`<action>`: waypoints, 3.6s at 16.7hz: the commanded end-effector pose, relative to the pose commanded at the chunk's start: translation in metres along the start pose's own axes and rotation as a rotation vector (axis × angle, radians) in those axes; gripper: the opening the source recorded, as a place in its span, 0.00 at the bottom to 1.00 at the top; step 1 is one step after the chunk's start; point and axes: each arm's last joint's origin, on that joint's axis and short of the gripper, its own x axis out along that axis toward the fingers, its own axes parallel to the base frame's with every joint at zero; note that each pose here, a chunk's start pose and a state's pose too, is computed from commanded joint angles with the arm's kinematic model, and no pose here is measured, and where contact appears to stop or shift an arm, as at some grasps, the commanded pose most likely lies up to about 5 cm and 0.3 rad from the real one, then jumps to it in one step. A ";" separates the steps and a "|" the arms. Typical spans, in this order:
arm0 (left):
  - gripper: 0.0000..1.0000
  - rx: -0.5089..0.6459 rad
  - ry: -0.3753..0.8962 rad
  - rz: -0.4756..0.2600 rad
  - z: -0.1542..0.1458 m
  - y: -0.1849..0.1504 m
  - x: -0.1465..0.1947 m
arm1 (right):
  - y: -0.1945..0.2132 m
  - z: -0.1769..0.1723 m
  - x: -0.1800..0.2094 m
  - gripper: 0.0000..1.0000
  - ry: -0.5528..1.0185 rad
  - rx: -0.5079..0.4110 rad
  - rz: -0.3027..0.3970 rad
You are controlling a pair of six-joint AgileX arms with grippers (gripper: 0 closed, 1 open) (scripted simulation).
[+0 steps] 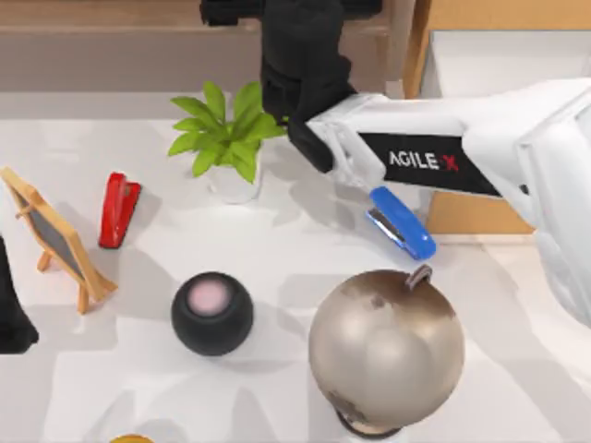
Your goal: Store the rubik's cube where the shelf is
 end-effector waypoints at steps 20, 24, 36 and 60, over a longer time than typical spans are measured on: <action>1.00 0.000 0.000 0.000 0.000 0.000 0.000 | -0.195 -0.008 -0.204 1.00 -0.185 -0.999 0.027; 1.00 0.000 0.000 0.000 0.000 0.000 0.000 | -0.232 -0.039 -0.227 1.00 -0.042 -1.320 0.053; 1.00 0.000 0.000 0.000 0.000 0.000 0.000 | -0.258 -0.069 -0.227 1.00 0.133 -1.556 0.088; 1.00 0.000 0.000 0.000 0.000 0.000 0.000 | -0.259 -0.071 -0.206 0.00 0.132 -1.557 0.086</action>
